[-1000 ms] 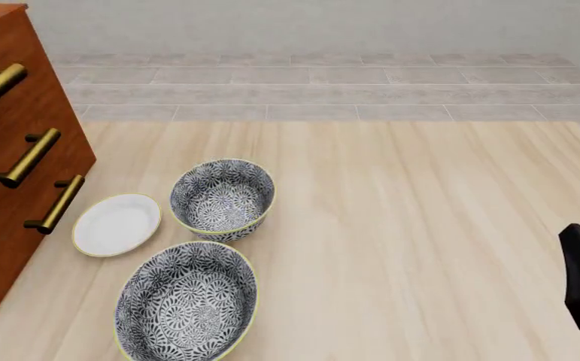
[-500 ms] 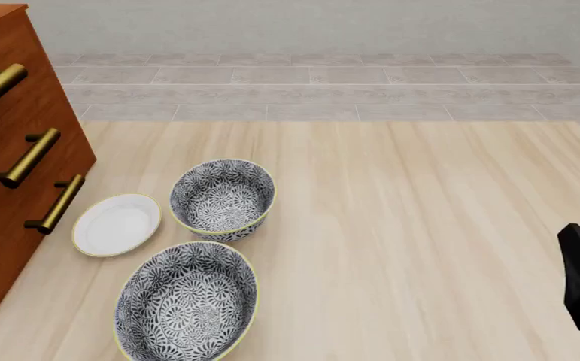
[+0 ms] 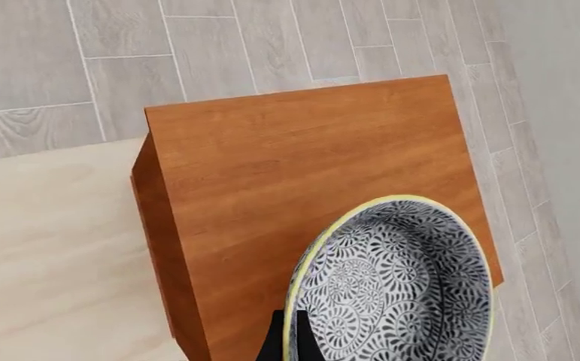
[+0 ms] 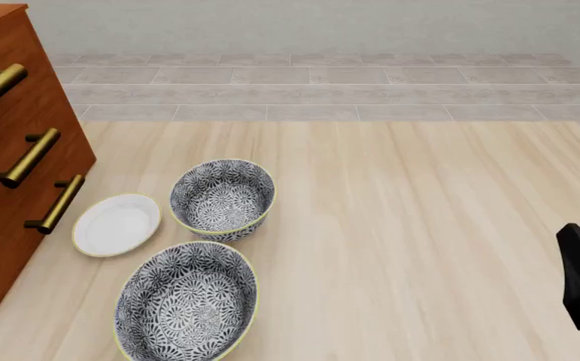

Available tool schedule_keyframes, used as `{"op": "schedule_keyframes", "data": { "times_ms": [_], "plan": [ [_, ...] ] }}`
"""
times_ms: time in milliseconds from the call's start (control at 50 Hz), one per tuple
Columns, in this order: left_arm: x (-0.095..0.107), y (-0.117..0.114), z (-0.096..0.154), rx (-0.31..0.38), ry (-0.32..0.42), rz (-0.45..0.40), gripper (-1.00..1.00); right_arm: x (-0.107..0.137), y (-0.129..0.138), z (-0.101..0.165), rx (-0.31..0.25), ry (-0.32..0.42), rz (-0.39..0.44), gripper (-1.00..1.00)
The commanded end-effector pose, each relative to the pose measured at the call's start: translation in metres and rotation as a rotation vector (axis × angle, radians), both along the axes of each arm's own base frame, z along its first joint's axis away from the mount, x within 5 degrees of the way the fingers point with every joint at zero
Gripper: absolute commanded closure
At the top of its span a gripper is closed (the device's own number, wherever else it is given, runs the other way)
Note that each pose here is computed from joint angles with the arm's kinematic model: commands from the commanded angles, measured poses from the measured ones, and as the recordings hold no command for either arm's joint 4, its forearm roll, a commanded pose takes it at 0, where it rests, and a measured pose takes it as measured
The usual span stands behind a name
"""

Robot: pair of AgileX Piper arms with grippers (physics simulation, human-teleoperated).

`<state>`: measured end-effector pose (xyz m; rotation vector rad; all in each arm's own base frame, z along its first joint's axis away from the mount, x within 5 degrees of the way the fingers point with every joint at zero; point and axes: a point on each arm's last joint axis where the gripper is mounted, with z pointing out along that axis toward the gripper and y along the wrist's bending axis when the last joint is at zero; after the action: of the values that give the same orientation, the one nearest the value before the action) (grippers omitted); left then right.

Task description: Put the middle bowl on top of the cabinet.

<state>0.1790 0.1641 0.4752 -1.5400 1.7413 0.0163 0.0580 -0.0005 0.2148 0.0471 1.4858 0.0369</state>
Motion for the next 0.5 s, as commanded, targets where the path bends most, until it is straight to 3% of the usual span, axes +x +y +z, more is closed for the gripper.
{"op": "schedule_keyframes", "data": {
  "times_ms": [20,500],
  "plan": [
    [0.001,0.003,-0.004,-0.006,0.016,0.002,1.0,0.0,0.0,0.0,0.002,-0.001,-0.001,-1.0],
    [0.002,-0.005,0.002,-0.014,-0.021,0.004,1.0,-0.001,0.0,0.0,0.008,-0.005,-0.004,-1.0]
  ]
}}
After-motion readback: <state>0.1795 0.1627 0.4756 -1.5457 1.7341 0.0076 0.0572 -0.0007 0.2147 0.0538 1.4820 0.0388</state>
